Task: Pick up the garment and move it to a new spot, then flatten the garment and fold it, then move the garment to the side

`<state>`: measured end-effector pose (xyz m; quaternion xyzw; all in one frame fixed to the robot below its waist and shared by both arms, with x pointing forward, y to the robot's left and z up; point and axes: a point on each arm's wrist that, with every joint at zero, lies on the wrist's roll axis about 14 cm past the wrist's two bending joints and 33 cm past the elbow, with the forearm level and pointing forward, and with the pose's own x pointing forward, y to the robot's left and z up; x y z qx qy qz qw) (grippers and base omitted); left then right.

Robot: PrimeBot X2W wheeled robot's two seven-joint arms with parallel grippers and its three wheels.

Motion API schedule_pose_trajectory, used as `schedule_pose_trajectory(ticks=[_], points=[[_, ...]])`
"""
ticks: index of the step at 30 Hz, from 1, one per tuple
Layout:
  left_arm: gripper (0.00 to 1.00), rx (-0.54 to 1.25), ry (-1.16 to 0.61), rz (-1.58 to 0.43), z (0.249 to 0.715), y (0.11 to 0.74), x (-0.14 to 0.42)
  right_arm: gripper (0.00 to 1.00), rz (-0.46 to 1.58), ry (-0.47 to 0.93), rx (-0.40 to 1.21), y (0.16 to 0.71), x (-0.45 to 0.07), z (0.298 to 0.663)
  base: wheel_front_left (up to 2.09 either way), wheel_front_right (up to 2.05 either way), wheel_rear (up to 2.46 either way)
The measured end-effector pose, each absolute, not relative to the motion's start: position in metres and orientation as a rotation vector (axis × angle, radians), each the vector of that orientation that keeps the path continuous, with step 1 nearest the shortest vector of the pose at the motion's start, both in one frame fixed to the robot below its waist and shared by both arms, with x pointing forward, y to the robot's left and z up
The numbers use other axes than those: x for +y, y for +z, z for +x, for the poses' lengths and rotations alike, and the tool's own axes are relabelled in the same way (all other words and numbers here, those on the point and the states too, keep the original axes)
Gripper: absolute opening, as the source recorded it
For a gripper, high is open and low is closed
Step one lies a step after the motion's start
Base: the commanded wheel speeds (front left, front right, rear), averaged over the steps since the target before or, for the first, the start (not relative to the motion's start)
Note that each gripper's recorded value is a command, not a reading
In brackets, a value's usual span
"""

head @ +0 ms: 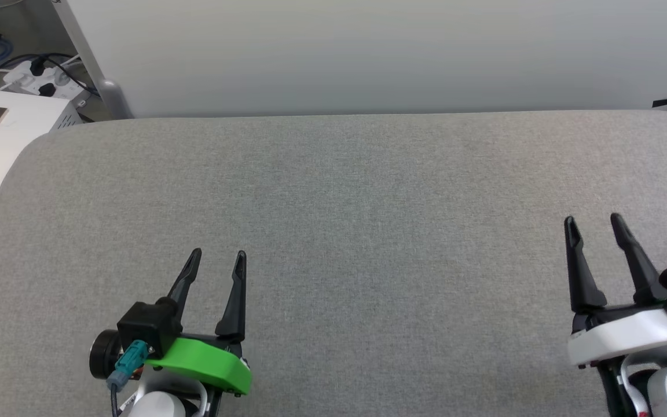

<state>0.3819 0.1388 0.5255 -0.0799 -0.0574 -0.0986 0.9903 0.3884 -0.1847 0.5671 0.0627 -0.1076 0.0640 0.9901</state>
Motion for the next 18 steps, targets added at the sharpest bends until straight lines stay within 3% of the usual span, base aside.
schedule_pose_trajectory(ticks=[18], points=[[1.0,-0.12,-0.165,-0.151,0.372,0.522,0.147,1.0,0.159,0.134,-0.148,0.532,-0.165,0.374,0.0,0.0,0.0]])
